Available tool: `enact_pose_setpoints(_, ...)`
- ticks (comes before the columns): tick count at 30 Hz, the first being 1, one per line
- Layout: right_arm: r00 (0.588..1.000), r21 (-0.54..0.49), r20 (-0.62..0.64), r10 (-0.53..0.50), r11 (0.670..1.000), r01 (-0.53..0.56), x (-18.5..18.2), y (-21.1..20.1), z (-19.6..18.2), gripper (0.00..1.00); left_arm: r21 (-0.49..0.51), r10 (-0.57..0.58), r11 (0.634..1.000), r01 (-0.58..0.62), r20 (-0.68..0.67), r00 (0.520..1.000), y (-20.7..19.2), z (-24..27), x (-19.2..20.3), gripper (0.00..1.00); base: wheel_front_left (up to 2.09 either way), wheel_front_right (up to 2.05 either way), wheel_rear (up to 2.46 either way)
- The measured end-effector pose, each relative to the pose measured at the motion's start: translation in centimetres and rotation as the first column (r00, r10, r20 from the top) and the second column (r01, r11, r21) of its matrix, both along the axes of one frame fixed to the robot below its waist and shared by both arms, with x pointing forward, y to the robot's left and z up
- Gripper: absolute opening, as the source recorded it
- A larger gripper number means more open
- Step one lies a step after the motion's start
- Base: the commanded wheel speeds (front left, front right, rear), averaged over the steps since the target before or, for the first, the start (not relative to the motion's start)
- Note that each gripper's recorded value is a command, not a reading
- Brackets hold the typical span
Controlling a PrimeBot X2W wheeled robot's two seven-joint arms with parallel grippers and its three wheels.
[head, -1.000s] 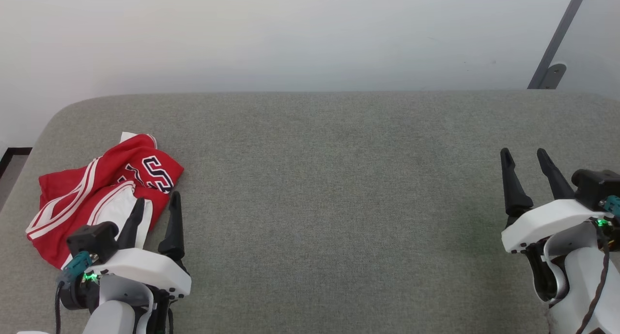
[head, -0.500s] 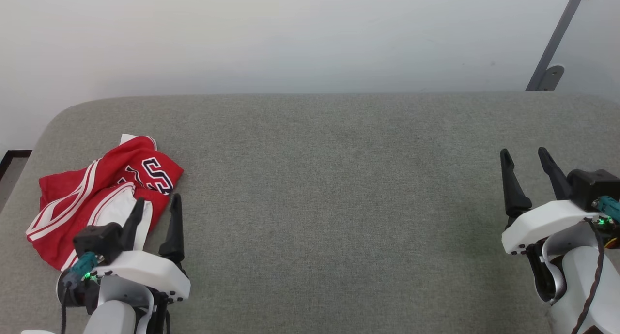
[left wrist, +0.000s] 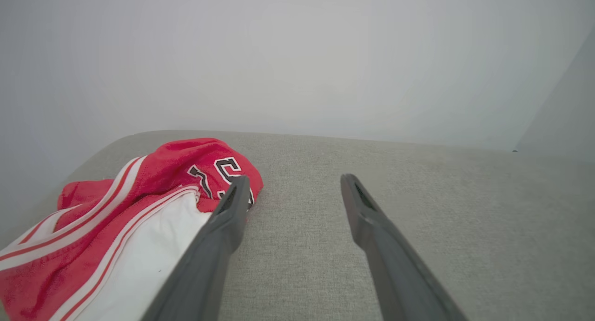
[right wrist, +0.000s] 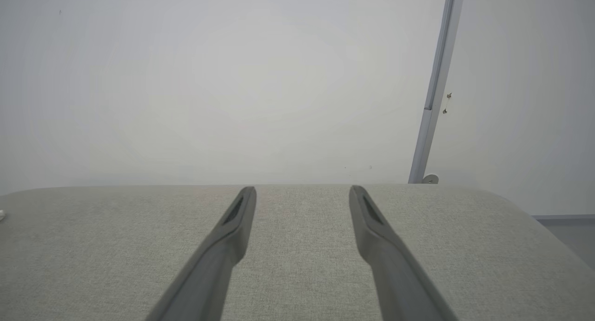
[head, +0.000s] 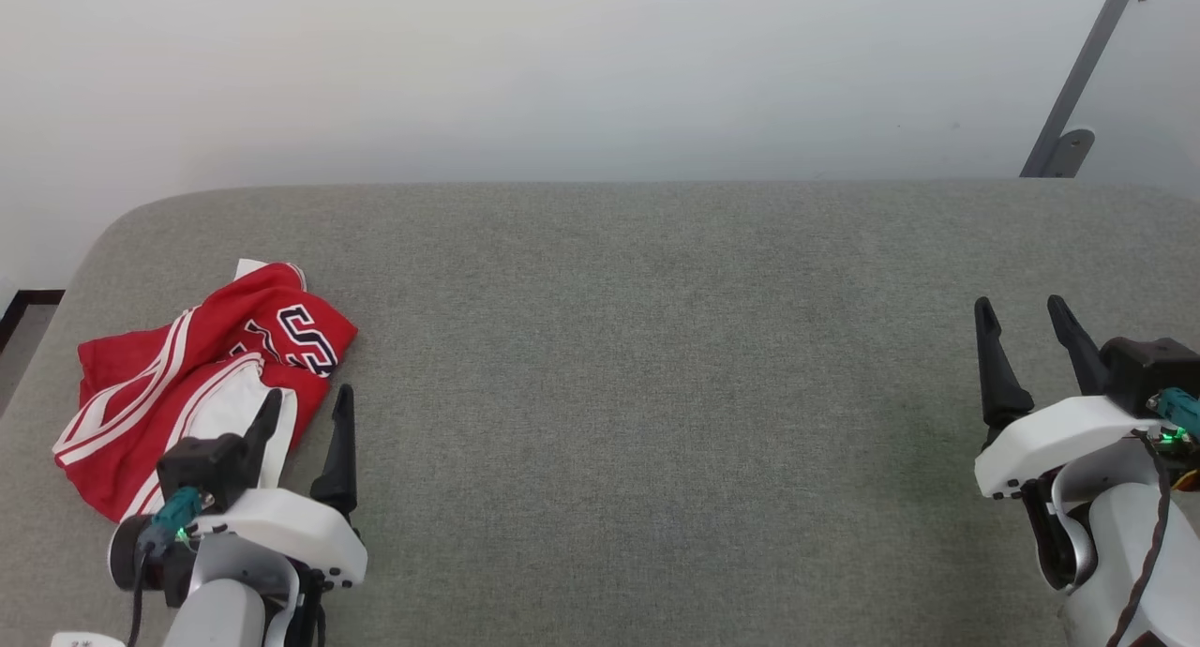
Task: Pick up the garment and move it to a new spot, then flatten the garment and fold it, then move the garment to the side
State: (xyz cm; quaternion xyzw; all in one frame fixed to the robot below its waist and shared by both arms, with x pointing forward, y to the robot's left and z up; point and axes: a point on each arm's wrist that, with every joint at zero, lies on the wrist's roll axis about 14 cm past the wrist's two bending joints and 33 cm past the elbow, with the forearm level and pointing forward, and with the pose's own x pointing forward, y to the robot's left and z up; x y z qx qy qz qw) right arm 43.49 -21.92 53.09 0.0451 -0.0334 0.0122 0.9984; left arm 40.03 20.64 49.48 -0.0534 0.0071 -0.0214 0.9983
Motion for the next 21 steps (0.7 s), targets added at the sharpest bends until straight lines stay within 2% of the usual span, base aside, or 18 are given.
enact_pose_setpoints(12,1.0,-0.044,0.018,0.005,0.999,-0.005,0.37,0.01,0.49,1.0,0.058,-0.019,0.998,0.019,0.012,1.0,0.02,0.14,0.25,1.0,0.0,0.0,0.0)
enact_pose_setpoints(21,1.0,-0.039,0.019,0.0,0.999,0.001,0.51,-0.09,0.31,1.0,0.08,-0.012,0.997,0.011,0.012,1.0,0.48,0.09,0.39,1.0,0.0,0.0,0.0)
